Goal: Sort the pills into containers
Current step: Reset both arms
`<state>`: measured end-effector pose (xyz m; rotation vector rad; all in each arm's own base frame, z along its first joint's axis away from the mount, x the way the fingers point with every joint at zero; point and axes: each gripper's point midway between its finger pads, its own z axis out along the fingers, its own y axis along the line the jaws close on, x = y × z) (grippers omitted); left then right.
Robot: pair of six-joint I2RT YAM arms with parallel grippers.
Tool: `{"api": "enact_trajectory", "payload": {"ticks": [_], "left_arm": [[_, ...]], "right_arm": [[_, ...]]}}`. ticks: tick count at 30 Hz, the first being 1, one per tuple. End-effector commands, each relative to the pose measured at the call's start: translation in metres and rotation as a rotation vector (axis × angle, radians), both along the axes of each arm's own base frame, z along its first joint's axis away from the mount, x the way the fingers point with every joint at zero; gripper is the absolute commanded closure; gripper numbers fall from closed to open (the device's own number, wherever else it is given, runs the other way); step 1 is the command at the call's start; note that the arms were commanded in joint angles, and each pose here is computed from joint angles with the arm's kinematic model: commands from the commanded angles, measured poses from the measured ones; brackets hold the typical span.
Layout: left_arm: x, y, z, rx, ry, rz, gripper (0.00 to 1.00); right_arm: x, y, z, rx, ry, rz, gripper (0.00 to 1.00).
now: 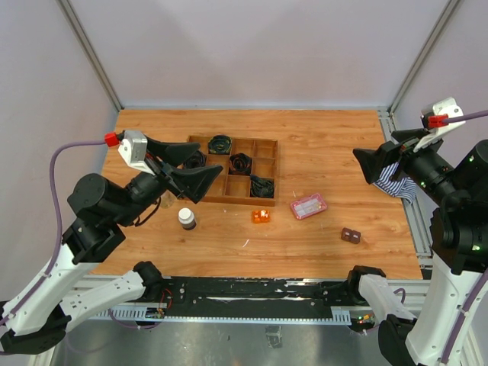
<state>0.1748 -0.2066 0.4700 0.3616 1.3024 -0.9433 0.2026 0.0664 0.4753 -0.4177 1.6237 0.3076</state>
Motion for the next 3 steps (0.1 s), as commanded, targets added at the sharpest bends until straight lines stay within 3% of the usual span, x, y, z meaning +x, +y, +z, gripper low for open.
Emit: {"api": "enact_trajectory", "payload": {"ticks": [1,3], "left_arm": [[-0.0013,0.0031,0.0086,-0.001,-0.027,0.007,0.01],[-0.0008,0.0028,0.0077,0.003,-0.026,0.008,0.01]], "right_arm": [[0.0004,-0.0018,-0.0032,-0.006,-0.006,-0.003,0.02],[0.0029,-0.0038,-0.004,-0.02,-0.015,-0.009,0.02]]}}
